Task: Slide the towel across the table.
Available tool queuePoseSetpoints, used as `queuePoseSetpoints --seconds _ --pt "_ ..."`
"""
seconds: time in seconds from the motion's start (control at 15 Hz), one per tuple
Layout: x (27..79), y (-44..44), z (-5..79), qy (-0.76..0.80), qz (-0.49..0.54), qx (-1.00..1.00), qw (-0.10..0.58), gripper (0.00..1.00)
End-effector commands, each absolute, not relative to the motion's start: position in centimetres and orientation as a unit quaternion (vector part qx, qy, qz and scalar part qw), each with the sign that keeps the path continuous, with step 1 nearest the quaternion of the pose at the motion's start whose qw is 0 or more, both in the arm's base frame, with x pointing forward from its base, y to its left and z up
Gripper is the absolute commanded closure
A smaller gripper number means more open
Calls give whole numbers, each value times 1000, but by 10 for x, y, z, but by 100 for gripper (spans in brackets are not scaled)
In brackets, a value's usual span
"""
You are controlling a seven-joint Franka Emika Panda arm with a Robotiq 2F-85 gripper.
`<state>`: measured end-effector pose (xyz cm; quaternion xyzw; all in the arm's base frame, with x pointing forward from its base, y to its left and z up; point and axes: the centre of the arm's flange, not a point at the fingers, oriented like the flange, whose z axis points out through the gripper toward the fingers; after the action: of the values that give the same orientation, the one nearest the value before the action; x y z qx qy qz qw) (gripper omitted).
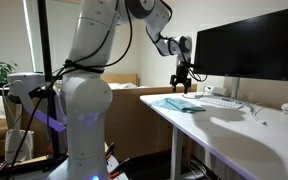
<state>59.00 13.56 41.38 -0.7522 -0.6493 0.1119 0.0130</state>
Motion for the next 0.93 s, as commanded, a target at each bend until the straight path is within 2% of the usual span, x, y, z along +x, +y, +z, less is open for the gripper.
queuePoseSetpoints --seconds 0.0,0.4,0.87 --pt "595 155 400 -696 129 -705 42 0" --pt "606 174 386 -691 117 -713 32 0" --pt "602 197 399 -614 17 -787 -55 0"
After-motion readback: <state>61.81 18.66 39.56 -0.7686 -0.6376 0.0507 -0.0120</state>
